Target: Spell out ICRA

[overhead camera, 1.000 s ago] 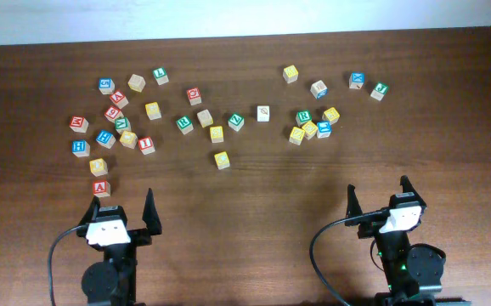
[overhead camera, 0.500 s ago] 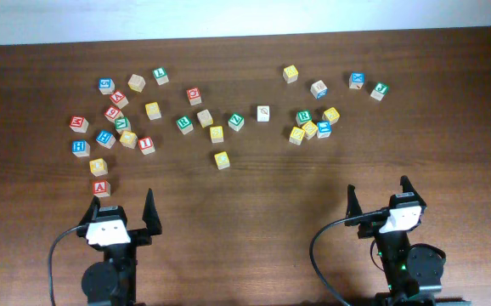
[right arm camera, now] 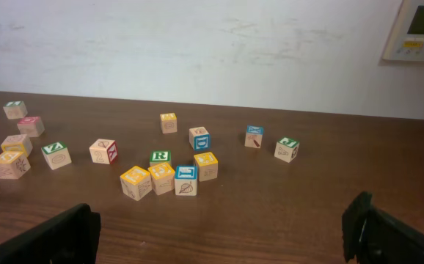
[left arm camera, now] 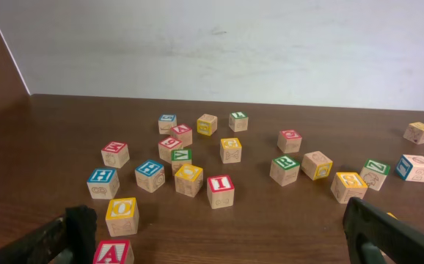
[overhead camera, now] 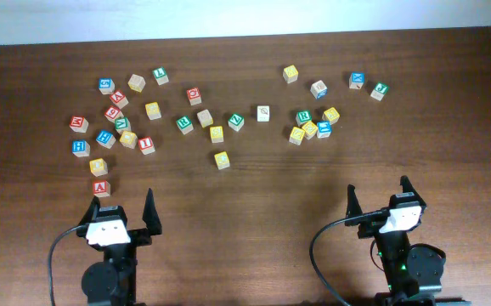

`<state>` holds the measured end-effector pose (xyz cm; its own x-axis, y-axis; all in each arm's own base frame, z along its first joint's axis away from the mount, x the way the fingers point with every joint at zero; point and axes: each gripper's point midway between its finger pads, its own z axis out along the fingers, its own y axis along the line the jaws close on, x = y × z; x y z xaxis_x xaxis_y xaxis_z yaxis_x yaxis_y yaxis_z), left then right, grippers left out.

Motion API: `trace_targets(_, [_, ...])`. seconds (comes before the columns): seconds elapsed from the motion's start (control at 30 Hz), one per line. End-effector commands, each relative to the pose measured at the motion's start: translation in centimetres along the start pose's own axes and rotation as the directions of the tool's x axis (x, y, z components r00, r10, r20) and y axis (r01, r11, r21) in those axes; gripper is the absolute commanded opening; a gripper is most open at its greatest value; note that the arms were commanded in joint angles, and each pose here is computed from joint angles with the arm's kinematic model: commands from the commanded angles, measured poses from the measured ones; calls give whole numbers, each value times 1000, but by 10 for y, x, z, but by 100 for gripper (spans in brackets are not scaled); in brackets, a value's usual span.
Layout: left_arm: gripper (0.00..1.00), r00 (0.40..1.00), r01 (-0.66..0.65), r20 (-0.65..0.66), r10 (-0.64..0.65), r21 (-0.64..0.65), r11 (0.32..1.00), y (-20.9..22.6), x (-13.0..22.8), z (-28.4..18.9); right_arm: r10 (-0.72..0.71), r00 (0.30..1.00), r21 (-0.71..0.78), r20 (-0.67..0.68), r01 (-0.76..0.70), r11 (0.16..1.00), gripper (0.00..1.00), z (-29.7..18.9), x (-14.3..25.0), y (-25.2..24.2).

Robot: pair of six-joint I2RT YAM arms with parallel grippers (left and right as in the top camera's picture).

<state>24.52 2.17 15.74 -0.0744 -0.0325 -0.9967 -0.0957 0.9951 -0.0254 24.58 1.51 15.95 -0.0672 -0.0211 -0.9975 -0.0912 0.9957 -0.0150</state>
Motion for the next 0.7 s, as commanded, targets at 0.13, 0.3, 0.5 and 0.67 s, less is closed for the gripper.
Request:
trace_targets(0.13, [99, 1000, -1, -3, 1, -1, 1000, 0, 1, 0, 11, 1000, -6, 0, -11, 1000, 98, 0, 2, 2])
trace_targets(0.3, [99, 999, 1, 33, -10, 280, 960, -48, -9, -7, 10, 1000, -6, 0, -10, 1000, 99, 0, 2, 2])
trace_targets(0.5, [99, 887, -187, 450, -102, 554, 812, -100, -111, -63, 11, 1000, -6, 0, -11, 1000, 98, 0, 2, 2])
trace_targets(0.67, [99, 799, -112, 580, -158, 401, 909, -68, -206, -85, 10, 1000, -6, 0, -10, 1000, 98, 0, 2, 2])
